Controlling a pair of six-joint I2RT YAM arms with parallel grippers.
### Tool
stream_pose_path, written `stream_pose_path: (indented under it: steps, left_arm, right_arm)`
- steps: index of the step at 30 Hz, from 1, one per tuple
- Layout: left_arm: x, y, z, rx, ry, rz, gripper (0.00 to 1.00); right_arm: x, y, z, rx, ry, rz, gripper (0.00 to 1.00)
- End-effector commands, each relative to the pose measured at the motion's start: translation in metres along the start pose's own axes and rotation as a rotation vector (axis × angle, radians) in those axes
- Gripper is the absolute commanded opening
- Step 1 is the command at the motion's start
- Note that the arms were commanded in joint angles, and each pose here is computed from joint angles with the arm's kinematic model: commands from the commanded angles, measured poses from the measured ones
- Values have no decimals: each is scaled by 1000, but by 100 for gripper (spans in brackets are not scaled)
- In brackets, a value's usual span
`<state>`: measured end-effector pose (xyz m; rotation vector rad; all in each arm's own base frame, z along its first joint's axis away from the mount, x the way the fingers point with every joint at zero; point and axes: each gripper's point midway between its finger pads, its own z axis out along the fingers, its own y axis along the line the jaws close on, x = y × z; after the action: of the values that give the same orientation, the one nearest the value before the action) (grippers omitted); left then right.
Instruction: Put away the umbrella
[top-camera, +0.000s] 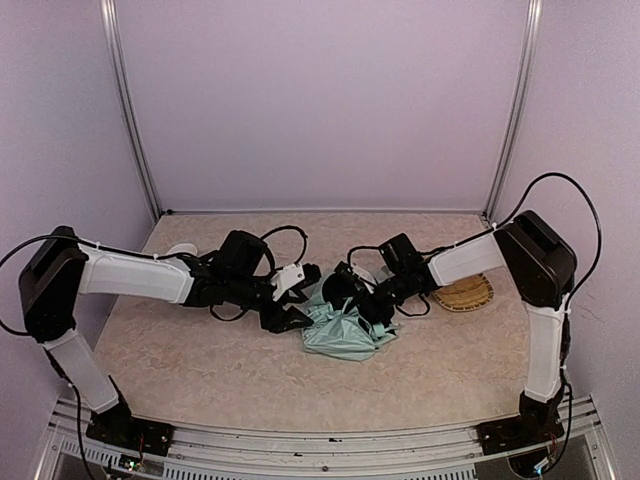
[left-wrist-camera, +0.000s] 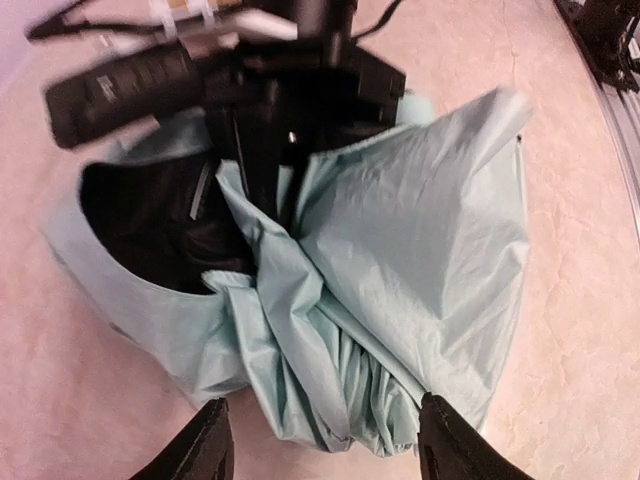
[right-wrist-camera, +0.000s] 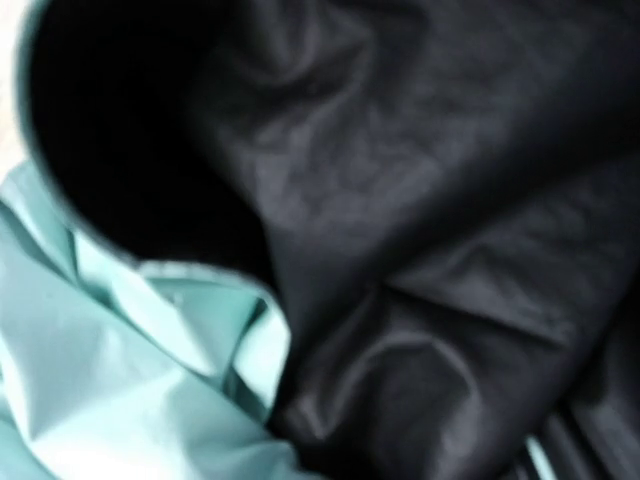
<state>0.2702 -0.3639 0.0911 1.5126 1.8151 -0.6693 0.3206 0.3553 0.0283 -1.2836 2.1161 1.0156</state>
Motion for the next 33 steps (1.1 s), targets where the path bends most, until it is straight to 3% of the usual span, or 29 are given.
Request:
stream_pose_path:
  steps: [1,9,18,21,23,27,30,33]
  left_arm:
    - [-57,9,-36,-147,-247,174,61]
    - [-40,-48,2,73,-102,305,64]
    - [-59,-41,45,17,-129,324,63]
    - [-65,-20,50,-49,-119,271,50]
    - [-70,-15,51,-5,-131,217,33]
    - [-71,-14,57,87,-154,146,18]
    - [-59,-9,66,104,-122,104,2]
    - [-48,10,72,76,-94,36,0]
  right_arm:
    - [72,-26,9,79,188,129,0]
    - [71,-27,13,59,191,139,0]
    - [67,-22,14,29,174,157,0]
    - [66,-20,14,15,169,153,0]
    - [66,-18,15,1,166,149,0]
    - [64,-15,17,-24,159,152,0]
    - [61,-13,16,-39,149,148,0]
    - [56,-9,14,-55,137,142,0]
